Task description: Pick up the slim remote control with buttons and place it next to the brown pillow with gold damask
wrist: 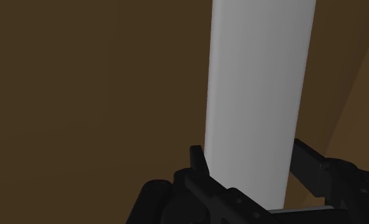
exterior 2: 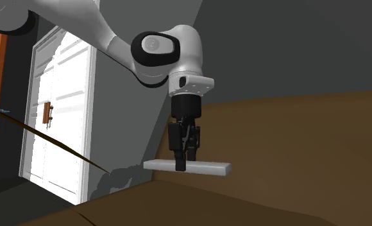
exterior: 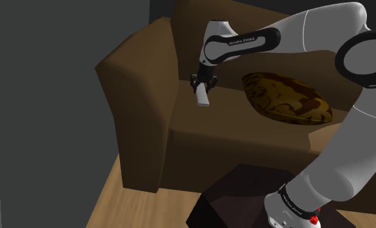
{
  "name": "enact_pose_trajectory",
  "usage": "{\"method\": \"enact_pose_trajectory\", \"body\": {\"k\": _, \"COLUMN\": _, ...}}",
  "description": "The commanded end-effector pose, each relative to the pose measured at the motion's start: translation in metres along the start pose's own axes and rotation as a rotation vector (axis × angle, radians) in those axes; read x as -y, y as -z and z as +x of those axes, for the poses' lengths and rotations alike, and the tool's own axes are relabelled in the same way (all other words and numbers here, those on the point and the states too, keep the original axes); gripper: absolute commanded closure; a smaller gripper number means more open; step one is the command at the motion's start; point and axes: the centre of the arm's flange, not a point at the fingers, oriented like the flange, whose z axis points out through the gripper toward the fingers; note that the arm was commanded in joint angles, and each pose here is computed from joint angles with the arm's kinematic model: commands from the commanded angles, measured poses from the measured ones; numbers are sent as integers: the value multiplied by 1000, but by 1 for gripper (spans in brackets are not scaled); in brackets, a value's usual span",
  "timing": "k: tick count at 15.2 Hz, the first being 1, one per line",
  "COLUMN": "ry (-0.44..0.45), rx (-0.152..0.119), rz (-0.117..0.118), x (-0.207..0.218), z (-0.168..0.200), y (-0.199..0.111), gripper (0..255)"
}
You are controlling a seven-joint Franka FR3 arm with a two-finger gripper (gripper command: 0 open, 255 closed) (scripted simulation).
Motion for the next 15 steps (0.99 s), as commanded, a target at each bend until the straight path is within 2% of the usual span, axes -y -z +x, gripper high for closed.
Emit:
{"method": "enact_pose_trajectory", "body": {"k": 1, "ry": 0, "rx": 0, "rz": 0, "x": -1, "z": 0, "y": 11, "gripper": 255}}
{"method": "enact_pose_trajectory", "body": {"k": 15, "ry": 0, "rx": 0, "rz": 0, "x": -4, "z": 1, "y": 85, "gripper": 255}}
